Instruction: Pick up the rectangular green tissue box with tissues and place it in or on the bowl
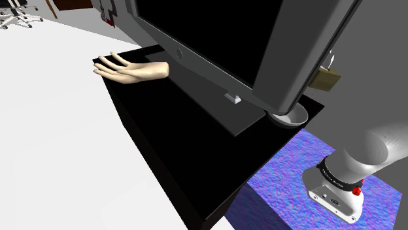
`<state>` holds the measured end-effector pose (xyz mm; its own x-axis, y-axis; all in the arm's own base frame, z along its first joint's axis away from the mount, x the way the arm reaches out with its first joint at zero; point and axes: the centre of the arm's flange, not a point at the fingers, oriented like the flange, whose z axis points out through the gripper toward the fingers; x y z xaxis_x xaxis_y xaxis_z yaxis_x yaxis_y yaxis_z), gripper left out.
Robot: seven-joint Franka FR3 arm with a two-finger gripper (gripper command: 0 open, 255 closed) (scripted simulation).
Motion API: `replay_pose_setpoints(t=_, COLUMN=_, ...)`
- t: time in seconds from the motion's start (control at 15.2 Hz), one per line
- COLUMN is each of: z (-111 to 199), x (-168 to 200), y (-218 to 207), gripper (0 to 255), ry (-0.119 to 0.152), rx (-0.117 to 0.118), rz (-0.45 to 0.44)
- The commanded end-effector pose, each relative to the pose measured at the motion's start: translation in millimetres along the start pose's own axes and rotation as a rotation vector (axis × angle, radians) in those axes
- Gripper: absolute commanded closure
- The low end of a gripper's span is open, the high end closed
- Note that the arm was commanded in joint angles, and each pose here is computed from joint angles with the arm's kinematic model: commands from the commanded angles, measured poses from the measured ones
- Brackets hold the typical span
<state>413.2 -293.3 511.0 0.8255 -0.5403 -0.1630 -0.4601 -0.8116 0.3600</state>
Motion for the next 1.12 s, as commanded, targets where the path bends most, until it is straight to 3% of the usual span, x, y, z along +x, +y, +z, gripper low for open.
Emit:
replay_pose_setpoints(t=0.0, z=-7, x=-11, y=-6, gripper=255, ry=0.000, rx=0.000, rz=0.000)
replay_pose_setpoints(t=1.06, z=-75, x=-172, y=-129, gripper=255, ry=0.000, rx=0.000, rz=0.000)
